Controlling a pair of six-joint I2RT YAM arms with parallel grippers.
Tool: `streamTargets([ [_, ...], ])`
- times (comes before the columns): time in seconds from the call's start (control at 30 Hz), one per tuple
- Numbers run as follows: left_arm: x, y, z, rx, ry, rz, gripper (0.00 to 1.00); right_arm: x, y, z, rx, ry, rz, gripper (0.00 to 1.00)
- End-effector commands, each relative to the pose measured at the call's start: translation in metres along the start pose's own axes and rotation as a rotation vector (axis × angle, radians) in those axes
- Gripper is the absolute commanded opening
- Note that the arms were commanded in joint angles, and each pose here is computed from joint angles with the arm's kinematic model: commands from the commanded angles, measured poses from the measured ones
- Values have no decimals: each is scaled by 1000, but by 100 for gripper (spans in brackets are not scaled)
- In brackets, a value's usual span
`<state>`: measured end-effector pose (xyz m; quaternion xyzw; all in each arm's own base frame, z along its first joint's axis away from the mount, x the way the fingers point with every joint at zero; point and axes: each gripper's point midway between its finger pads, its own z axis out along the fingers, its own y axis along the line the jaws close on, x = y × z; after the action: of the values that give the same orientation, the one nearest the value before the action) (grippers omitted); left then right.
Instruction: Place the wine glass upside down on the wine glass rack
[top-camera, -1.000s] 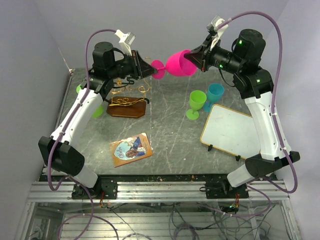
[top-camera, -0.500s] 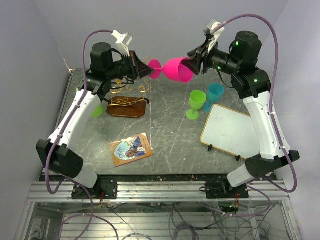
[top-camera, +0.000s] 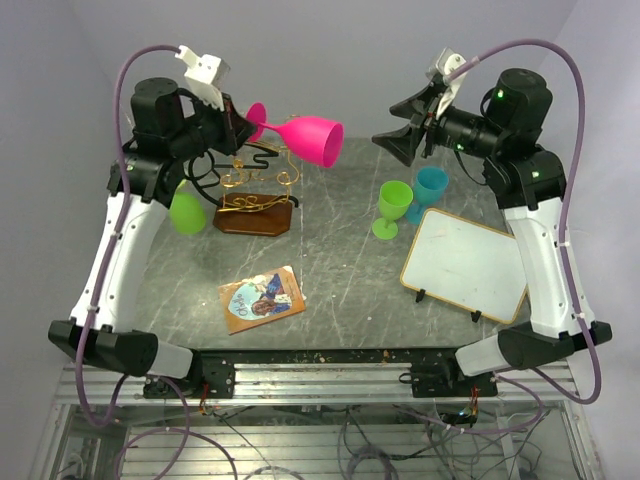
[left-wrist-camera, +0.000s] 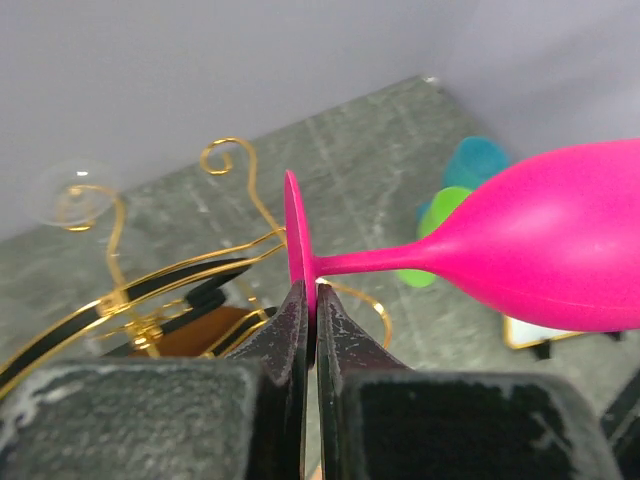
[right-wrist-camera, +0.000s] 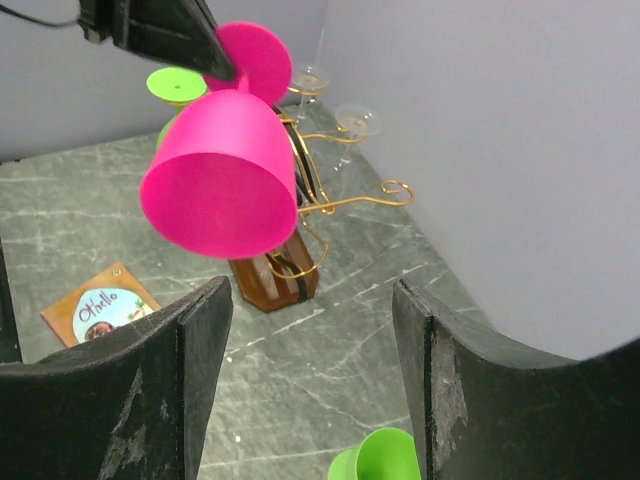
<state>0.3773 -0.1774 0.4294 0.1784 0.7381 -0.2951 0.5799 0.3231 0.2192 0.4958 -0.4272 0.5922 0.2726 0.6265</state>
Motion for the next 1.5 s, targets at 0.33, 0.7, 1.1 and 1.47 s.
streamTargets([
  [0.33, 18, 9, -117, -111, 249, 755, 7, 12, 0, -26, -15, -10, 33, 67],
  [0.7, 57, 68, -149, -249, 604, 1039, 7, 19, -8, -38, 6, -17, 65, 67],
  [1.1, 68, 106, -120, -302, 705, 1111, 7, 29, -18, -32, 2, 5, 74, 68],
  [1.47, 77, 124, -83, -368, 722, 1156, 7, 41, -23, -25, -17, 27, 81, 71],
])
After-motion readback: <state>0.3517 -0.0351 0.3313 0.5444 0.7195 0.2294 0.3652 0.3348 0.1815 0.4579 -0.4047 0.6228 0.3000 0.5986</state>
